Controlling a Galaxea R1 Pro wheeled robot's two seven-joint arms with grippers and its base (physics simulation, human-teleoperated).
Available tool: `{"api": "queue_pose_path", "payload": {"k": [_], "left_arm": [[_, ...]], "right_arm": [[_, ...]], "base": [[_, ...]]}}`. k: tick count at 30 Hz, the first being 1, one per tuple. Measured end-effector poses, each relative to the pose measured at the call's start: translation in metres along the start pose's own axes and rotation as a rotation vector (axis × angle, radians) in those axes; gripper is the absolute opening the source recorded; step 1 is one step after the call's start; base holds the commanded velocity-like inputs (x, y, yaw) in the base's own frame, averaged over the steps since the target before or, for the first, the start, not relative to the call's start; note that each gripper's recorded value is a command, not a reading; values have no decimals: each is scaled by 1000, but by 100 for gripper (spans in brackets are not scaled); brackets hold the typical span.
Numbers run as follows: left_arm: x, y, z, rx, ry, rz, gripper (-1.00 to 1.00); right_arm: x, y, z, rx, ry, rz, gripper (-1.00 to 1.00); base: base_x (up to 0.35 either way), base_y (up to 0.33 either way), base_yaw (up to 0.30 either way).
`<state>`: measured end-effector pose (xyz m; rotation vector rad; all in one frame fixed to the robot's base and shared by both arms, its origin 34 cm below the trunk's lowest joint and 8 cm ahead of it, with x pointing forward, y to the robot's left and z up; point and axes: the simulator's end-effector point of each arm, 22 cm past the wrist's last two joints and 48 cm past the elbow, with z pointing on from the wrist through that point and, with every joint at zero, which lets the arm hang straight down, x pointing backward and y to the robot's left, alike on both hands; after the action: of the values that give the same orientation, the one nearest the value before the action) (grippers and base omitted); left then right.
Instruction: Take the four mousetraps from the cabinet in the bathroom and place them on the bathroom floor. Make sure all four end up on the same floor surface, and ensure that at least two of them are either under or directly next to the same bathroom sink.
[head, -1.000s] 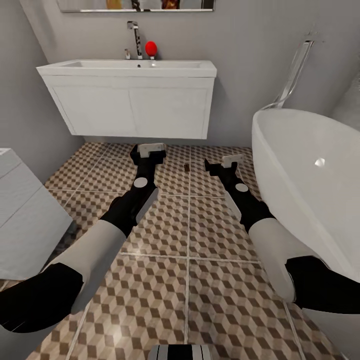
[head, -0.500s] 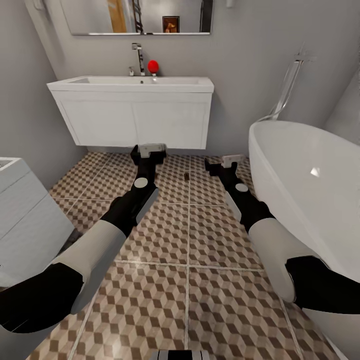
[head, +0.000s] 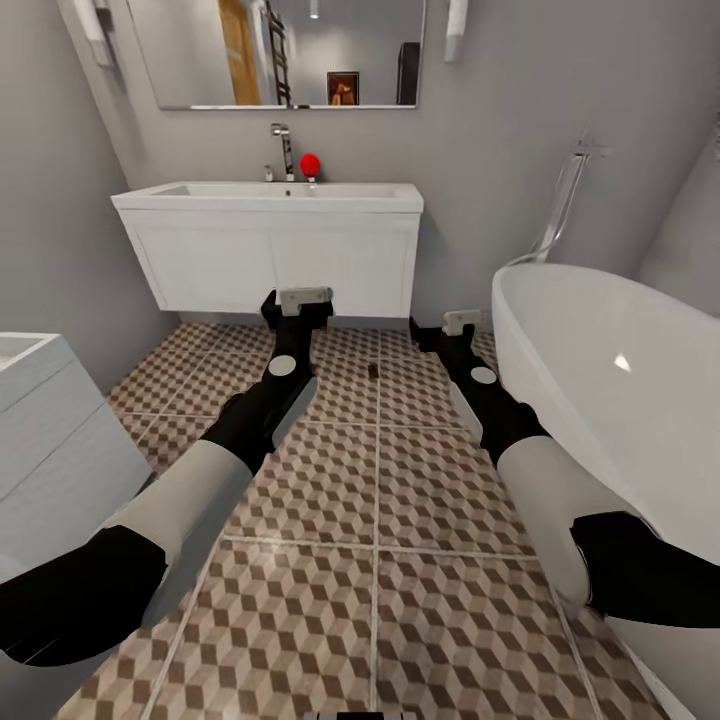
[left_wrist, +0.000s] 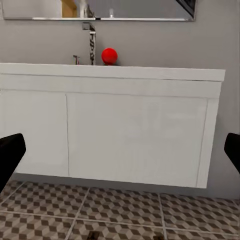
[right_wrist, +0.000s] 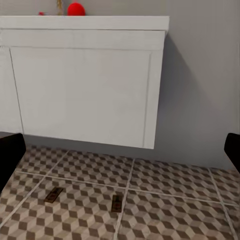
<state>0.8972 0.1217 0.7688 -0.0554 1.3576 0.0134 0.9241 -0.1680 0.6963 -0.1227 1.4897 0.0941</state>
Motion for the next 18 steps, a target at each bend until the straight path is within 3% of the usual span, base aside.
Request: {"api": "queue_pose_path", "payload": {"k": [18], "left_arm": [[-55,-2,-9,4,-63,1,100]], "right_arm": [[-53,1,-11,1,-56,-9,100]], "base": [[0,0,0]]}}
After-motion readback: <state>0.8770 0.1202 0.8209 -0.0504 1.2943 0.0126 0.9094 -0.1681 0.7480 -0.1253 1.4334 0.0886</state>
